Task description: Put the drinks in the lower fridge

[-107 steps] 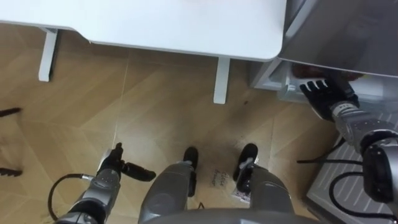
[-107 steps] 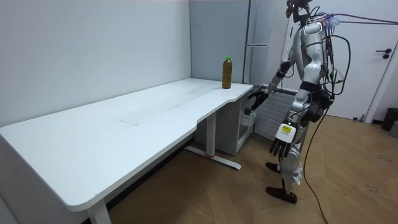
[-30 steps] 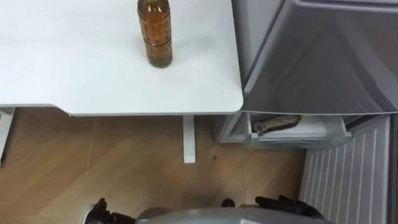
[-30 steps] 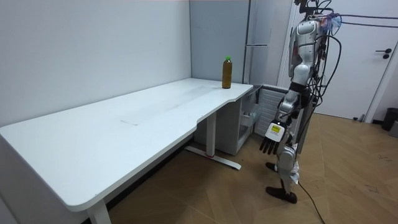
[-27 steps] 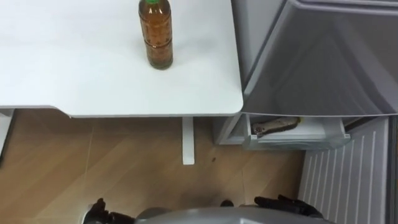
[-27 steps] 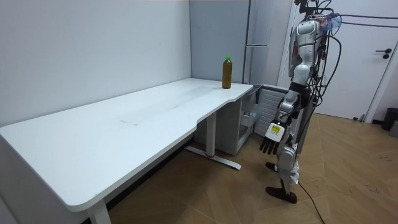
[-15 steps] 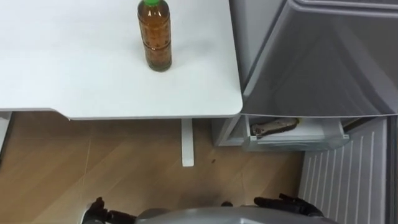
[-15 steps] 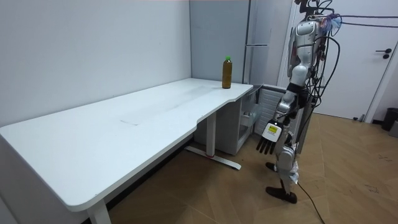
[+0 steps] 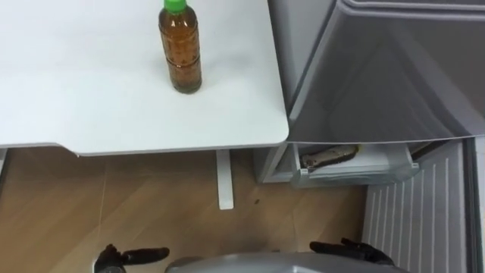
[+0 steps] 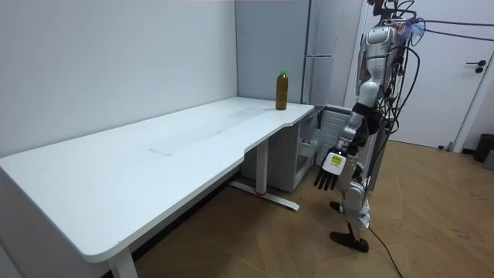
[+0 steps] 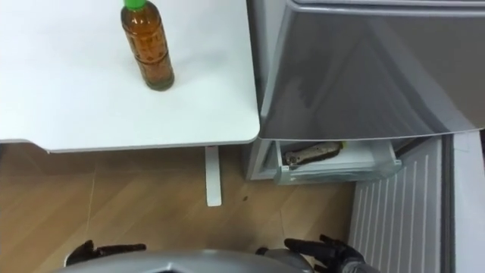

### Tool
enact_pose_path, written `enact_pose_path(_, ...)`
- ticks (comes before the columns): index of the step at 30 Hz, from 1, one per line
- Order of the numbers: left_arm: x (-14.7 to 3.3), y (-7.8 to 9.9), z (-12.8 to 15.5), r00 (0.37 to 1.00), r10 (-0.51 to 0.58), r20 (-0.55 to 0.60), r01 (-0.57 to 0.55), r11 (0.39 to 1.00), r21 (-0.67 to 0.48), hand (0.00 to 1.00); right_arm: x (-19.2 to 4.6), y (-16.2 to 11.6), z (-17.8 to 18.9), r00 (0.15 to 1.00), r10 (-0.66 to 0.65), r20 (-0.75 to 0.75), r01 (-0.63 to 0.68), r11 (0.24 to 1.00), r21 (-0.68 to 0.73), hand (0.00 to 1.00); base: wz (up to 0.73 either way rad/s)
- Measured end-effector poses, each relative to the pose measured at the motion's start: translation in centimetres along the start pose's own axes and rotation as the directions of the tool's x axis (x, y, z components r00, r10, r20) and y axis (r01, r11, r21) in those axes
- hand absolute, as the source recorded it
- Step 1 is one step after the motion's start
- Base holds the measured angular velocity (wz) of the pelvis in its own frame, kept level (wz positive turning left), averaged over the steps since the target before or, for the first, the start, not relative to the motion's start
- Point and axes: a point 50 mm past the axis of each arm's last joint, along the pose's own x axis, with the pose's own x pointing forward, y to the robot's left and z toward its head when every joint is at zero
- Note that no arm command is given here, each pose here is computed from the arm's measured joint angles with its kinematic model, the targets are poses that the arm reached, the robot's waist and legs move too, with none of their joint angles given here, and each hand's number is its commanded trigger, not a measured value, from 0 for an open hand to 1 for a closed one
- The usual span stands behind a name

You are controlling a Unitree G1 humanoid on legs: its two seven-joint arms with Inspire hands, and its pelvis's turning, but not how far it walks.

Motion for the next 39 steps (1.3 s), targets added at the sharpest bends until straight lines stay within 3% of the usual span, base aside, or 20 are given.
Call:
enact_pose_path(5, 0.1, 1.7, 0.5, 0.990, 0.134, -0.042, -0.140, 0.955, -0.263, 0.00, -0.1, -0.3, -0.3, 1.000, -0.015, -0.006, 0.015, 1.000, 0.018, 0.00, -0.01)
enact_pose_path(10, -0.1, 3.6, 1.8, 0.966, 0.255, -0.046, -0.245, 0.844, -0.477, 0.00, -0.1, -0.5, -0.4, 0.999, -0.031, -0.006, 0.032, 0.999, 0.036, 0.00, 0.01)
enact_pose_path(16, -1.2, 5.4, 5.2, 0.902, 0.428, 0.054, -0.306, 0.723, -0.619, 0.00, -0.2, -0.9, -0.3, 0.998, -0.067, 0.020, 0.066, 0.997, 0.026, 0.00, 0.07)
enact_pose_path(19, -2.5, 5.6, 8.1, 0.852, 0.503, 0.142, -0.293, 0.685, -0.667, 0.00, -0.4, -1.2, -0.7, 0.996, -0.081, 0.028, 0.080, 0.996, 0.027, 0.00, 0.03)
enact_pose_path(22, -4.7, 5.8, 11.9, 0.760, 0.584, 0.285, -0.229, 0.651, -0.724, 0.00, -0.5, -1.3, -0.7, 0.995, -0.082, 0.053, 0.082, 0.997, 0.015, 0.00, 0.00)
enact_pose_path(26, -7.1, 5.4, 14.9, 0.659, 0.625, 0.418, -0.162, 0.661, -0.733, 0.00, -0.5, -1.3, -0.5, 0.994, -0.088, 0.066, 0.089, 0.996, -0.011, 0.00, 0.03)
enact_pose_path(33, -12.6, 3.6, 19.5, 0.445, 0.606, 0.659, 0.028, 0.726, -0.687, 0.00, -0.4, -1.2, -0.1, 0.992, -0.095, 0.078, 0.099, 0.994, -0.046, 0.00, 0.04)
enact_pose_path(39, -15.6, 2.3, 21.2, 0.340, 0.521, 0.783, 0.170, 0.784, -0.596, 0.00, -0.3, -1.0, 0.3, 0.992, -0.077, 0.096, 0.083, 0.995, -0.058, 0.00, 0.02)
